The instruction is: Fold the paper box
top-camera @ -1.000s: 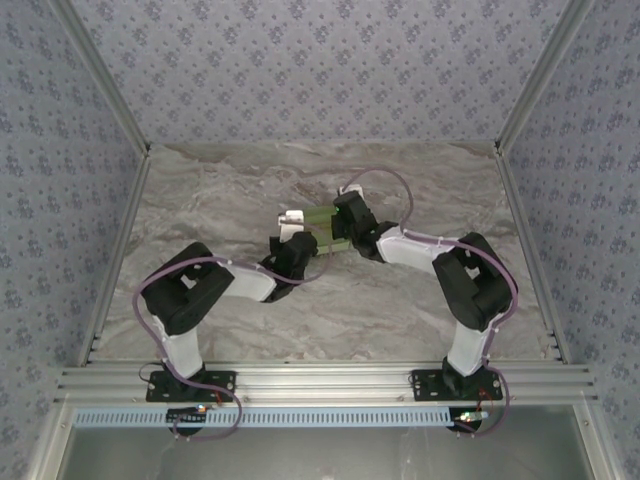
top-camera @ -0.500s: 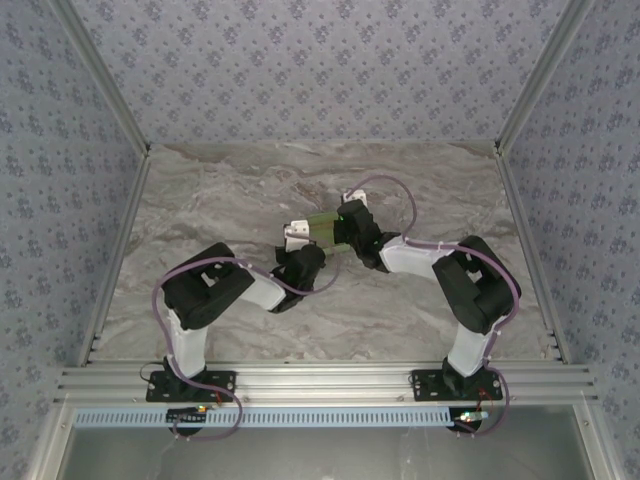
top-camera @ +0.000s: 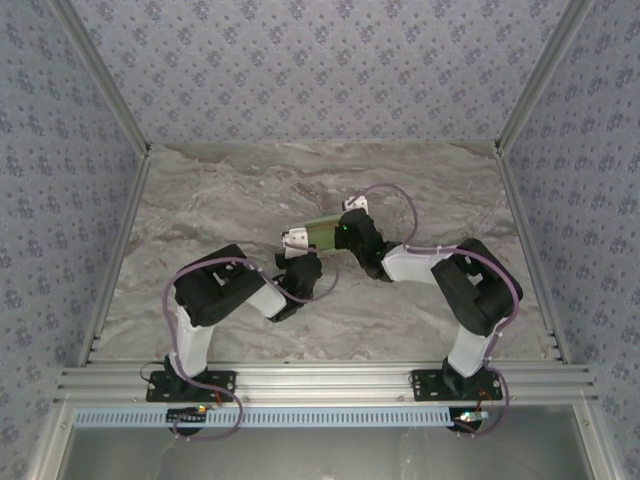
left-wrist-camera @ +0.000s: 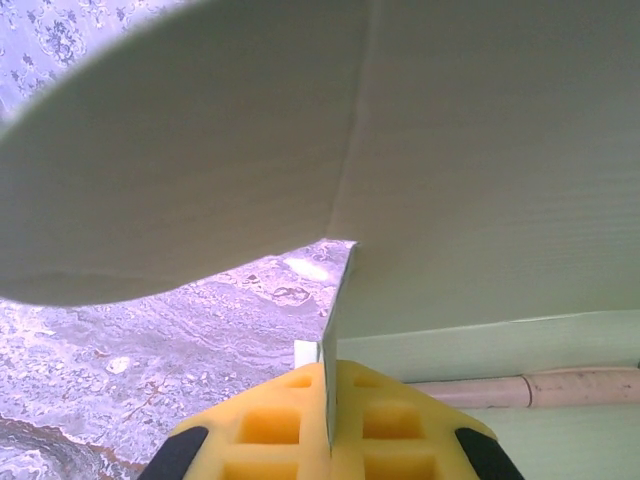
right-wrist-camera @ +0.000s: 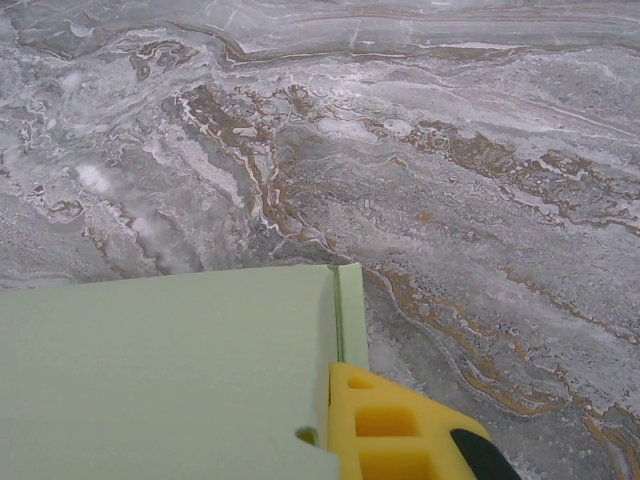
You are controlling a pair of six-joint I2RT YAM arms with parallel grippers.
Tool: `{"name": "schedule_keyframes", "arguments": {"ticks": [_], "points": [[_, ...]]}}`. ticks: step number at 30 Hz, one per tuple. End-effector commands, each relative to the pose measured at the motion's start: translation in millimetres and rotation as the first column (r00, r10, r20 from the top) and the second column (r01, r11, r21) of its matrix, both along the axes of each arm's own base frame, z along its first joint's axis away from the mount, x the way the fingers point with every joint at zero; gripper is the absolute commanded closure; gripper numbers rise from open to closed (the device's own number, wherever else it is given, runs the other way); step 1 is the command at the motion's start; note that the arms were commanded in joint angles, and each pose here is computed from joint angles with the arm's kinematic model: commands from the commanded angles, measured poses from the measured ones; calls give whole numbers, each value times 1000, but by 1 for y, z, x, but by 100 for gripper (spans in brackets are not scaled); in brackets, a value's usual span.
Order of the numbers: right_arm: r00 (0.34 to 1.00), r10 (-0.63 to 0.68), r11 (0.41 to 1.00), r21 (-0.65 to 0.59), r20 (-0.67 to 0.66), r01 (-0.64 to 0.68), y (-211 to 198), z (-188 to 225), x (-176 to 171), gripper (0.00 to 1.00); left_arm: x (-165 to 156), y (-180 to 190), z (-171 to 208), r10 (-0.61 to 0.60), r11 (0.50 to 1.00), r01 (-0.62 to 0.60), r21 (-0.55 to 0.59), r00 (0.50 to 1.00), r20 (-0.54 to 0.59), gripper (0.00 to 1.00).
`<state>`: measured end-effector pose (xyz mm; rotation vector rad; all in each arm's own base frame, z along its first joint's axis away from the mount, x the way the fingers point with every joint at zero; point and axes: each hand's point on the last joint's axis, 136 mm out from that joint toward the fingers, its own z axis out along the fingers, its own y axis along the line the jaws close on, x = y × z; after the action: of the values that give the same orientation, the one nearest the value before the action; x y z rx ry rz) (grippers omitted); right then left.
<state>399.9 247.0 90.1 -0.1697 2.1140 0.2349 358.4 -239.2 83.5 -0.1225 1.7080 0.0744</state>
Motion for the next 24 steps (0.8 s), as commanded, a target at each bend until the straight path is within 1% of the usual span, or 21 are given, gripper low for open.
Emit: {"name": "schedule_keyframes", "arguments": {"ticks": [1, 6, 12, 16, 24], "points": [[992, 55, 994, -87, -115, -65, 1, -37, -32, 100, -24, 2, -70, -87, 969, 129, 212, 977, -195, 100], [995, 28, 991, -127, -98, -41, -3, -42, -39, 100, -28, 10, -79, -78, 968, 120, 220, 979, -189, 100], [996, 16, 993, -118, -91, -26, -5, -47, -43, 100, -30, 15, -85, -76, 962, 121, 244, 979, -189, 100], [997, 7, 992, -123, -78, -16, -5, -47, -43, 100, -30, 13, -82, -83, 961, 126, 245, 980, -179, 100], [998, -18, 990, -138, -68, 8, -9, -41, -41, 100, -29, 10, -63, -101, 968, 134, 211, 982, -161, 92]]}}
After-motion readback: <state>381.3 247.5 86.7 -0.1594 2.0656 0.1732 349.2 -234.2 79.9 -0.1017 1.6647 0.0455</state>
